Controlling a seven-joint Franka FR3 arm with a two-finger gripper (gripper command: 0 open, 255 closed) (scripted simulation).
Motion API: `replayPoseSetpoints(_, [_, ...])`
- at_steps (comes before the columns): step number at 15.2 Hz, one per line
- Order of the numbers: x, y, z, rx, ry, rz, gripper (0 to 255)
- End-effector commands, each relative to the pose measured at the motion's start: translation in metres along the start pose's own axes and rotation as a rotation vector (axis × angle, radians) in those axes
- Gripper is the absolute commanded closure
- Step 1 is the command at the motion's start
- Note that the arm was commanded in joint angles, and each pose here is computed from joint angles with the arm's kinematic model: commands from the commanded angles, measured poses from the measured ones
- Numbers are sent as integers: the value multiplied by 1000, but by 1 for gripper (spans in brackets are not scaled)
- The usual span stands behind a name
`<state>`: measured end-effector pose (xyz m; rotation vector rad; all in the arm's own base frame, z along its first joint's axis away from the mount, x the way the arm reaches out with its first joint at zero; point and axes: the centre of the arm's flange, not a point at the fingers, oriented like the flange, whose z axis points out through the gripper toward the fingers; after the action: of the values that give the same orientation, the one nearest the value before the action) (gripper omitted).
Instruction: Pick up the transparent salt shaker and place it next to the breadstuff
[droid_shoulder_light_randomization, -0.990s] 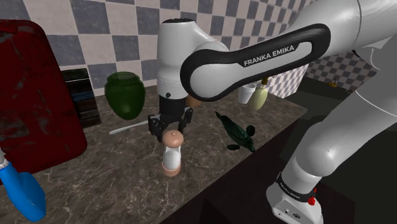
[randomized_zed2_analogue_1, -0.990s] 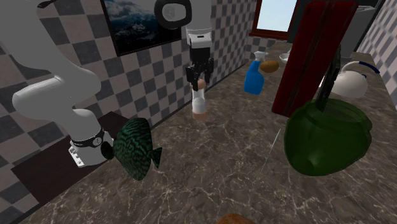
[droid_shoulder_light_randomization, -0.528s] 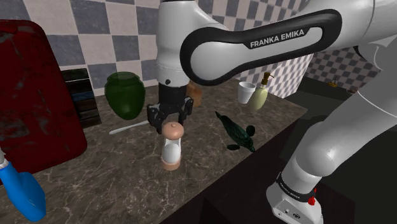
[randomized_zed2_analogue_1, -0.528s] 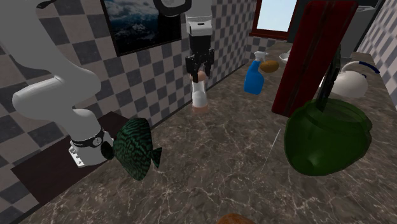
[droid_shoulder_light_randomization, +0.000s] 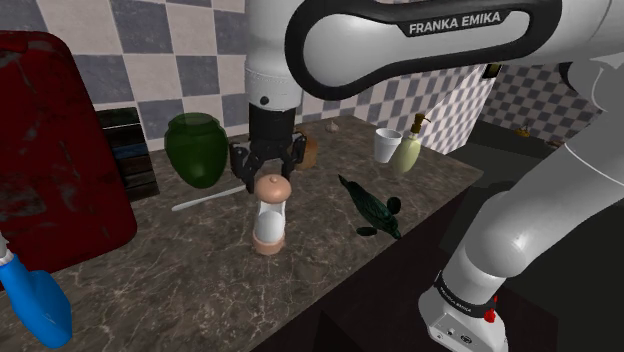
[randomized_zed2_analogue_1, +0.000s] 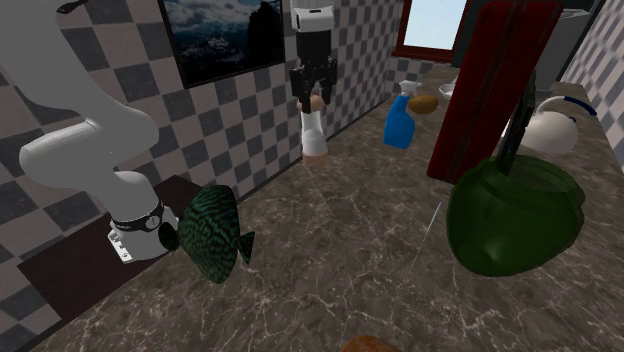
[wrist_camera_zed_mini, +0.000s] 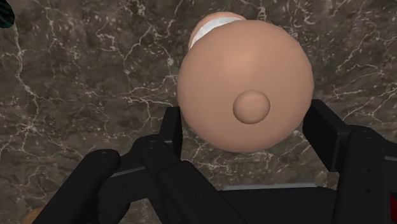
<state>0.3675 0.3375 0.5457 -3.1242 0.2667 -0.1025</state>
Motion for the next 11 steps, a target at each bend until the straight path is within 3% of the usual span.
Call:
replayPoseSetpoints(1, [1, 0, -10, 0, 0, 0, 255])
replayPoseSetpoints(11, [5, -1, -63, 0, 0, 0, 255])
